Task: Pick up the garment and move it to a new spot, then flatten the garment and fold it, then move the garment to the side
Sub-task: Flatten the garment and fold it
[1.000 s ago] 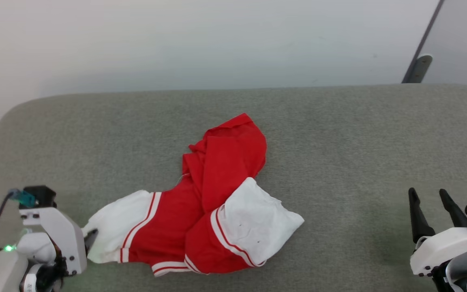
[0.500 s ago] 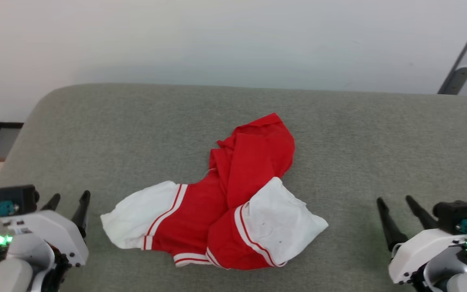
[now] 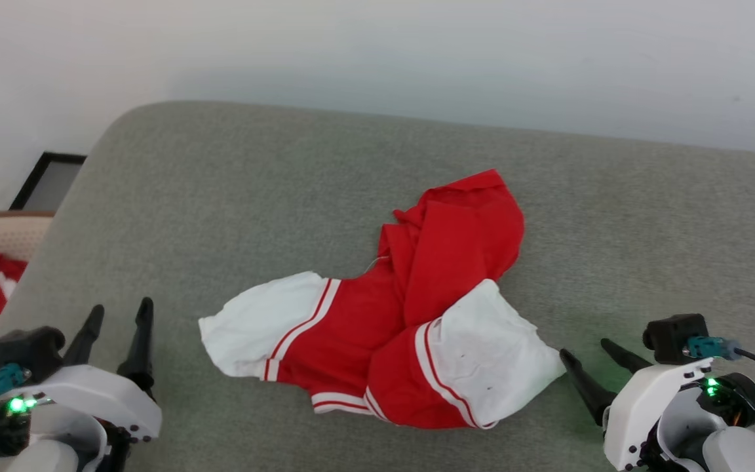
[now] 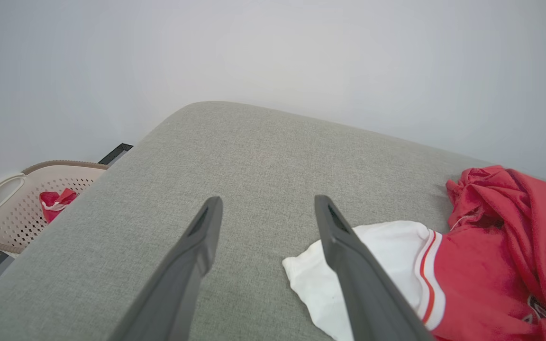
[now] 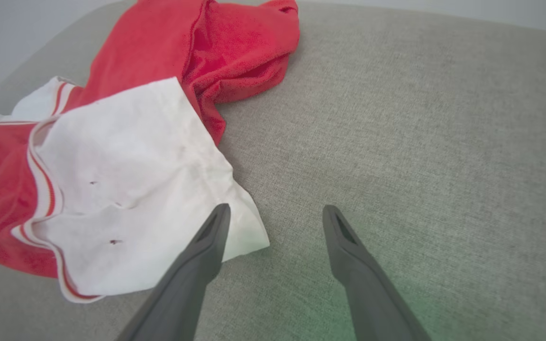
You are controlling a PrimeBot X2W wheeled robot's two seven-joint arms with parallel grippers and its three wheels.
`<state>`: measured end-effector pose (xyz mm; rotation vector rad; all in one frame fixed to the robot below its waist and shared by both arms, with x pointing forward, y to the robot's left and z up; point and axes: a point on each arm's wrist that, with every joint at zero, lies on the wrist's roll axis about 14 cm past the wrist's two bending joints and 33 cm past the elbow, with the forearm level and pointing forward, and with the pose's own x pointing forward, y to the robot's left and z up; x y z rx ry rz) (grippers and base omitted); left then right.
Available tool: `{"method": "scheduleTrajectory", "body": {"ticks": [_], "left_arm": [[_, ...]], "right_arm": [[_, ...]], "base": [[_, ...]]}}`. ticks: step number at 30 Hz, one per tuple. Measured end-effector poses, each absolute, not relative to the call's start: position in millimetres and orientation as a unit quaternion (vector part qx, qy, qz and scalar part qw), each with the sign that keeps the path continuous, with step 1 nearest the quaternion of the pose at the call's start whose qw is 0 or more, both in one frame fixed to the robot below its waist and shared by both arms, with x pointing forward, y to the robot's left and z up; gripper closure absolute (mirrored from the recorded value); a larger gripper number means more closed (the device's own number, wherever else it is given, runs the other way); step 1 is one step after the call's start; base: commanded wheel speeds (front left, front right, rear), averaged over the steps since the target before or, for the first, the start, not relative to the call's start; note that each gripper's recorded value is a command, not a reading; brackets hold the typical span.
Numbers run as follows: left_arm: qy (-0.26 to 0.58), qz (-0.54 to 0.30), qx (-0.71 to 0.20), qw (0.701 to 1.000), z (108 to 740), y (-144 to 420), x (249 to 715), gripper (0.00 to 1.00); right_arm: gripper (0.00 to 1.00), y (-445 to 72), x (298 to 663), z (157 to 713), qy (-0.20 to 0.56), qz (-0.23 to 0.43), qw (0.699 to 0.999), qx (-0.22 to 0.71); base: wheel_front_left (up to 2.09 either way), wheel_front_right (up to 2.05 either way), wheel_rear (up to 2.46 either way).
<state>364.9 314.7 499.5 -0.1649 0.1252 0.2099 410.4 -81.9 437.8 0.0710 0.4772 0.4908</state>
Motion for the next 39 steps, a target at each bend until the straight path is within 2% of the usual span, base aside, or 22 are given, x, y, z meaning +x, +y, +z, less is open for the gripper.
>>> {"method": "scheduleTrajectory", "body": {"ticks": [10, 15, 16, 17, 25, 34, 39], "left_arm": [[0.069, 0.134, -0.103, 0.983, 482, 324, 352, 0.0], [0.074, 0.145, -0.108, 0.981, 476, 330, 348, 0.0], [0.075, 0.147, -0.109, 0.98, 475, 331, 348, 0.0], [0.073, 0.148, -0.11, 0.98, 475, 332, 347, 0.0], [0.066, 0.151, -0.113, 0.98, 476, 336, 344, 0.0], [0.062, 0.13, -0.112, 0.983, 479, 328, 348, 0.0], [0.06, 0.115, -0.11, 0.985, 481, 320, 356, 0.0]], "right_arm": [[0.0, -60, 407, 402, 0.323, 0.291, 0.901, 0.004], [0.0, -53, 415, 390, 0.339, 0.301, 0.891, -0.035], [0.56, -52, 417, 388, 0.34, 0.303, 0.889, -0.042], [1.0, -51, 419, 388, 0.339, 0.303, 0.89, -0.046], [1.0, -57, 427, 397, 0.322, 0.284, 0.902, -0.033], [1.0, -117, 430, 428, 0.301, 0.214, 0.929, -0.003], [1.0, -158, 420, 432, 0.31, 0.161, 0.937, 0.011]], "base": [[0.0, 0.0, 0.0], [0.0, 0.0, 0.0], [0.0, 0.0, 0.0], [0.0, 0.0, 0.0], [0.0, 0.0, 0.0], [0.0, 0.0, 0.0], [0.0, 0.0, 0.0]]}}
